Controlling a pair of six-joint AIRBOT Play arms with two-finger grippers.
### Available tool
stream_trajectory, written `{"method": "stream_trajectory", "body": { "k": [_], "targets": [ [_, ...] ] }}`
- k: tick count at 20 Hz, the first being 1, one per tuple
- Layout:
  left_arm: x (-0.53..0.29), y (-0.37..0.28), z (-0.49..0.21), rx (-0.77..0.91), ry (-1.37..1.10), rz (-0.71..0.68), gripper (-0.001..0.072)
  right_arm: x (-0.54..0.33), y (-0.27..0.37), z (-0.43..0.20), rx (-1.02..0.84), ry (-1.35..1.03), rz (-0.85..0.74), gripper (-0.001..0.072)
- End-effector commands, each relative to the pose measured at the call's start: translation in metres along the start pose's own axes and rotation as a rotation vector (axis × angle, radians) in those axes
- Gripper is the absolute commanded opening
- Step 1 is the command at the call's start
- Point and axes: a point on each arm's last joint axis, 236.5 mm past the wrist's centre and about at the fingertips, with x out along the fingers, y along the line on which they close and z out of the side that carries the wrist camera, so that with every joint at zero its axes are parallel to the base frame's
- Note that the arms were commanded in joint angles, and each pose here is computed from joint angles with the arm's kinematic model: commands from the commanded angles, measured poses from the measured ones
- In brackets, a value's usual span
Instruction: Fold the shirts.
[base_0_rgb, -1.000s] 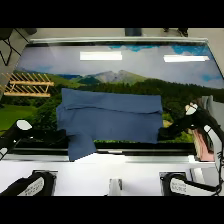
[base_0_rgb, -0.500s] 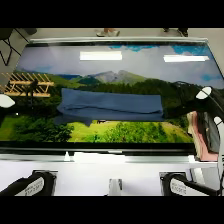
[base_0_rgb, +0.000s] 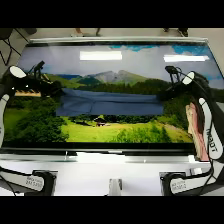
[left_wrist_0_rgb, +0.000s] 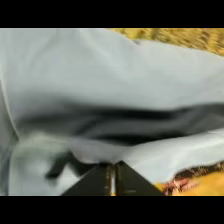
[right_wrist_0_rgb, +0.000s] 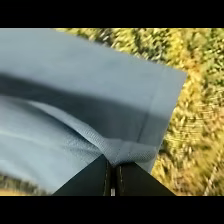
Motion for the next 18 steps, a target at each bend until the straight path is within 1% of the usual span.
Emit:
{"method": "stream_trajectory", "body": {
  "k": [1,2,3,4,5,7,9,11,14,15,16,17,18],
  "targets": [
    [0.034,0.008,-0.004,-0.08,0.106,-0.031,0.0377,0.029,0.005,-0.007,0.078,0.059,0.053,0.0141],
    [0.036,0.007,-0.006,-0.087,0.115,-0.041,0.0555,0.031,0.011,-0.005,0.064,0.053,0.081,0.033],
    [0.032,0.006,-0.004,-0.083,0.111,-0.042,0.0556,0.026,0.014,-0.001,0.023,0.034,0.1,0.056],
    [0.024,0.004,0.001,-0.069,0.1,-0.045,0.0556,0.018,0.008,0.002,-0.003,0.024,0.094,0.0639],
    [0.011,0.0,0.008,-0.04,0.081,-0.049,0.0554,0.009,-0.004,0.004,0.003,0.02,0.079,0.0657],
    [-0.015,-0.016,0.022,0.015,0.028,-0.056,0.0547,-0.003,-0.035,-0.004,0.09,0.02,0.069,0.0663],
    [-0.035,-0.039,0.034,0.056,-0.032,-0.08,0.0547,0.003,-0.047,-0.028,0.182,0.084,0.12,0.0676],
    [-0.043,-0.062,0.037,0.091,-0.063,-0.106,0.0547,0.017,-0.033,-0.044,0.198,0.155,0.208,0.0688],
    [-0.033,-0.095,0.026,0.148,-0.036,-0.133,0.0546,0.04,0.001,-0.041,0.224,0.171,0.34,0.069],
    [-0.028,-0.105,0.022,0.167,-0.025,-0.14,0.0546,0.045,0.007,-0.038,0.229,0.166,0.356,0.0688],
    [-0.023,-0.116,0.018,0.187,-0.015,-0.147,0.0546,0.051,0.012,-0.034,0.235,0.16,0.357,0.0669],
    [-0.018,-0.126,0.014,0.206,-0.011,-0.153,0.0544,0.054,0.015,-0.029,0.23,0.143,0.353,0.0615],
    [-0.014,-0.136,0.01,0.224,-0.006,-0.159,0.0523,0.054,0.02,-0.022,0.225,0.122,0.353,0.0411]
  ]
}}
